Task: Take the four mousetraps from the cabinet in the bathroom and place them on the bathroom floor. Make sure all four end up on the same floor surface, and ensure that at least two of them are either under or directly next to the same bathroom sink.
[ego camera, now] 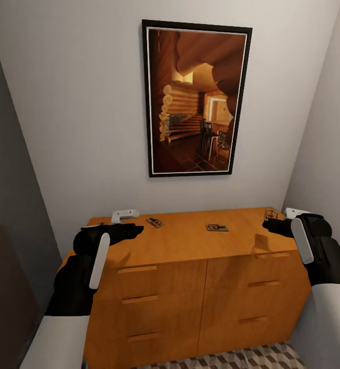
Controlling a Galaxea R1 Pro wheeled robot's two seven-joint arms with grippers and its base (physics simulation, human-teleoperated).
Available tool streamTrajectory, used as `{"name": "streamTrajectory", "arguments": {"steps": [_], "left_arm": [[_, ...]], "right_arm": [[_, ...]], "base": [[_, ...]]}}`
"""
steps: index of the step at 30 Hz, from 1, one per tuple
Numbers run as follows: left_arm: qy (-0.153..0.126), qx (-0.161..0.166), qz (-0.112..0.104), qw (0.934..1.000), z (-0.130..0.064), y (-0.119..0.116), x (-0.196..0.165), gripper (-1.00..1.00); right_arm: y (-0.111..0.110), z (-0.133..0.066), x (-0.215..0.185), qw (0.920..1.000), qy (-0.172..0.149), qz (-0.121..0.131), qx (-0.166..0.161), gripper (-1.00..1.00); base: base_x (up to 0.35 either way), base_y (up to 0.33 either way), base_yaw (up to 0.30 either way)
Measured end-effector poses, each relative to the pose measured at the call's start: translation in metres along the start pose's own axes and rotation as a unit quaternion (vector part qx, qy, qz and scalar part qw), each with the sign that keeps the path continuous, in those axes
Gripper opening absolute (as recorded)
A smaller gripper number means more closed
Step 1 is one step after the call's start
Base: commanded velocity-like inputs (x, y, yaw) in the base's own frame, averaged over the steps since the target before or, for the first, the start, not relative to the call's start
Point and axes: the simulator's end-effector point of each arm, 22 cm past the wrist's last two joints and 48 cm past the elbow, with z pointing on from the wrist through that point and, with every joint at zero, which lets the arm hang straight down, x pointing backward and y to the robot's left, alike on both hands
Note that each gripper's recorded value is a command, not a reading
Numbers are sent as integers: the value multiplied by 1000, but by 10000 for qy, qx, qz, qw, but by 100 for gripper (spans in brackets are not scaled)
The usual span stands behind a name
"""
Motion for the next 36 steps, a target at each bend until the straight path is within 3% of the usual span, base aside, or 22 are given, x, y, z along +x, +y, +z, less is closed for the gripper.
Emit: {"name": "streamTrajectory", "arguments": {"steps": [27,36], "left_arm": [[-10,-50,-7,10000,0,4,-1,100],[-80,-264,119,9995,-3,15,-8,100]], "right_arm": [[-3,0,0,10000,-1,-41,58,-100],[-7,0,-1,9998,-16,-101,164,-100]], "base": [[0,0,0],[0,0,0]]}}
